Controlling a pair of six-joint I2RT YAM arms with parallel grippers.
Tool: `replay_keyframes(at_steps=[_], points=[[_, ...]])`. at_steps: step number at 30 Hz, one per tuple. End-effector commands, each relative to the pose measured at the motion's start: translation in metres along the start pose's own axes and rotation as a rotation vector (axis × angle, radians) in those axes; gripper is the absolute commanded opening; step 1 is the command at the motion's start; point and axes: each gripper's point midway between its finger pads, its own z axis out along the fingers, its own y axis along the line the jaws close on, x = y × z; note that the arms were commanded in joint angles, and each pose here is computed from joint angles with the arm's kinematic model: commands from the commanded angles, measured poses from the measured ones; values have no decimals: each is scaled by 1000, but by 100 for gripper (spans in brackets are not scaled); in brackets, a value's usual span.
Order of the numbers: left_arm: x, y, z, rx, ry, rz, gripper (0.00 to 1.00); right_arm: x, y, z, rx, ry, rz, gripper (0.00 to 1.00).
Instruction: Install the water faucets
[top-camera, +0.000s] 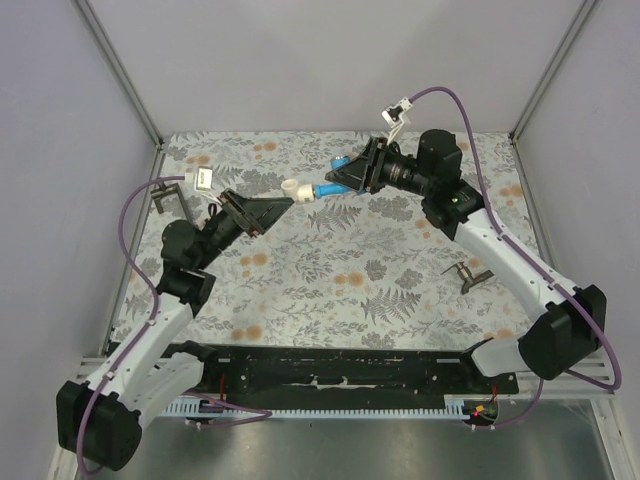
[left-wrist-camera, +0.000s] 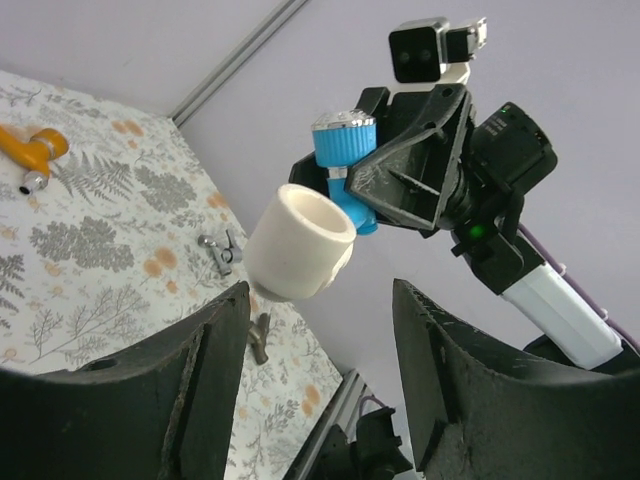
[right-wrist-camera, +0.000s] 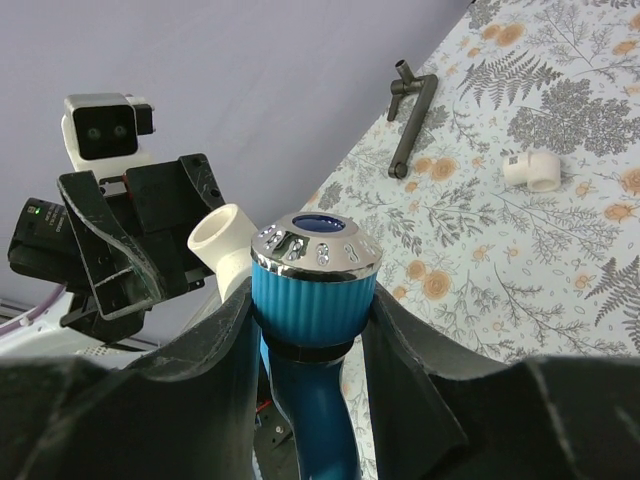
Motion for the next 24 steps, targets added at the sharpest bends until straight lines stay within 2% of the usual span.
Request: replay_keyframes(at_steps=[1,15,24], points=[[-13,-24,5,123,-53,32,65,-25,20,1,-63,-64,-9,0],[-9,-12,22,153,-18,137,63,-14,33,4,-134,10,43,0],[2,-23,23,225,33,173,46,-5,33,8,-160,57,88,0]])
